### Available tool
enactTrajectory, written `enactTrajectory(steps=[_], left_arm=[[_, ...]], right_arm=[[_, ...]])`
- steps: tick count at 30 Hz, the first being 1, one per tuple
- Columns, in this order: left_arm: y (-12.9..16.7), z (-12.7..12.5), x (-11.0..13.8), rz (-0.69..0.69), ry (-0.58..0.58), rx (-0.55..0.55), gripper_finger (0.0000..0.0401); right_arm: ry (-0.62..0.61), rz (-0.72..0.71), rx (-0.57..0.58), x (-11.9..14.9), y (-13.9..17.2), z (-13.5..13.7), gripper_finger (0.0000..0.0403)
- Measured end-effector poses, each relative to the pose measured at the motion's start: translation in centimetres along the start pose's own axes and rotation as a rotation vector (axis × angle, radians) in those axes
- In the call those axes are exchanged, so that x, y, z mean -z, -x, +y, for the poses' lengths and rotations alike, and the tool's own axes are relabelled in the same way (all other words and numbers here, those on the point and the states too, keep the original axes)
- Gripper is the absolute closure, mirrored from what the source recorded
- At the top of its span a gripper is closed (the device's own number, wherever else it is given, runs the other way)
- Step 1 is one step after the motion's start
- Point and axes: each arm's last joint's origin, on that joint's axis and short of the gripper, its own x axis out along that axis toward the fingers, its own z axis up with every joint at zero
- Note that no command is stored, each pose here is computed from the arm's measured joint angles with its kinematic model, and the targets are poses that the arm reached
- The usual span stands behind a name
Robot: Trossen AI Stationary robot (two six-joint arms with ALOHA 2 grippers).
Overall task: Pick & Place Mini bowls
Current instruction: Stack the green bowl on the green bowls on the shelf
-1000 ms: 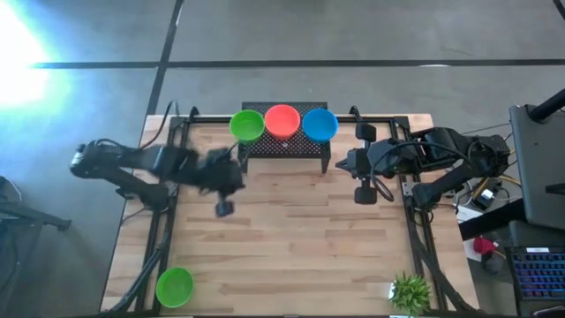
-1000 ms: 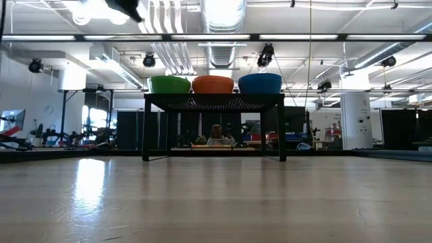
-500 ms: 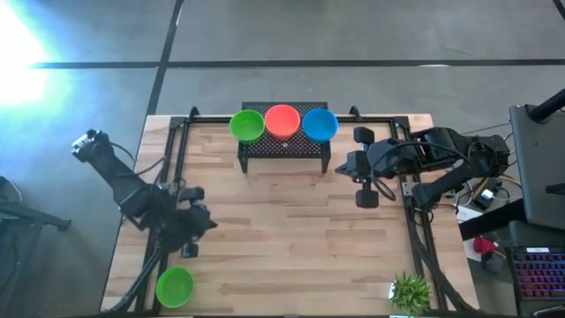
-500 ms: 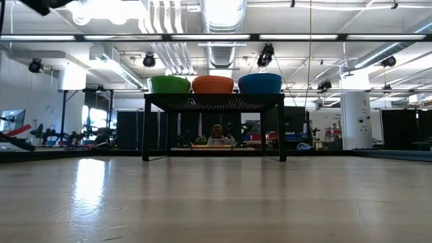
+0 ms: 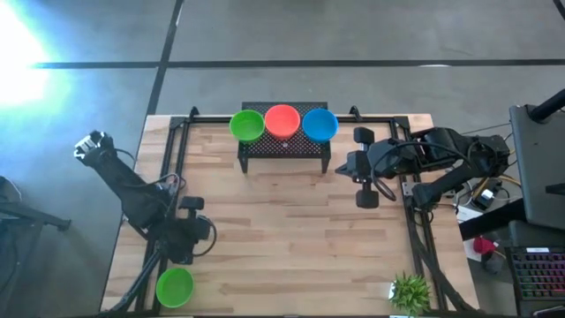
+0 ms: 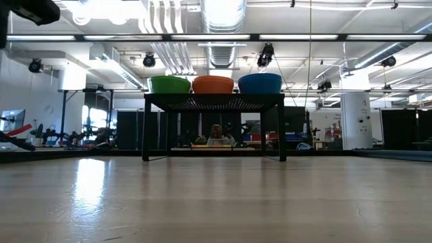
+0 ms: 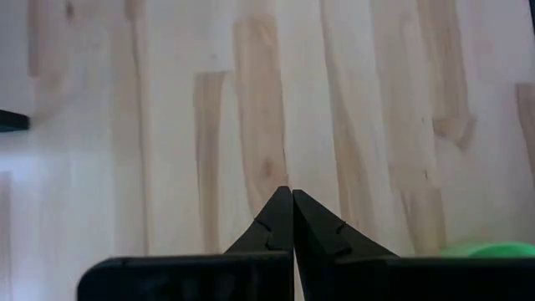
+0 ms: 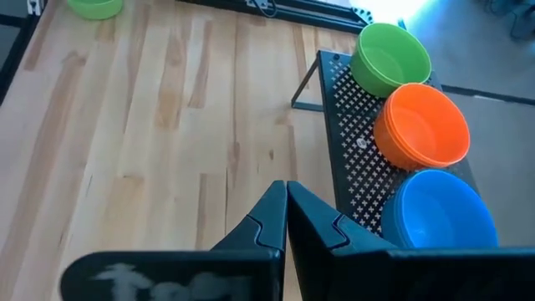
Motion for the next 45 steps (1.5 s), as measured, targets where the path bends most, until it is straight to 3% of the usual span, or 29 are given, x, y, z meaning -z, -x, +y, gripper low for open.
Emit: enactTrajectory(steps=[17,22,28,35,45], left_arm=[[0.4,-0.8,1.4,0.135,-0.056,0.1,0.0401],[0.3,-0.9,1.7,0.204,-0.04,0.151,0.0381],[-1.0,-1.8,2.6,0.256,-0.002,0.268,0.0344],[-3.2,-3.3,4.2,0.282,-0.004,0.42,0.0338],[-5.3,-3.3,5.8,0.29,-0.014,0.445,0.0337]], right_arm=[[-0.006,0.0,0.006,0.0,0.0,0.0,0.0394],[-0.012,-0.001,0.009,0.0,0.0,0.0,0.0394],[-0.025,-0.001,0.009,0.0,0.0,0.0,0.0394],[-0.026,-0.002,0.01,0.0,0.0,0.0,0.0394],[-0.05,-0.006,0.011,0.0,0.0,-0.1,0.0394]])
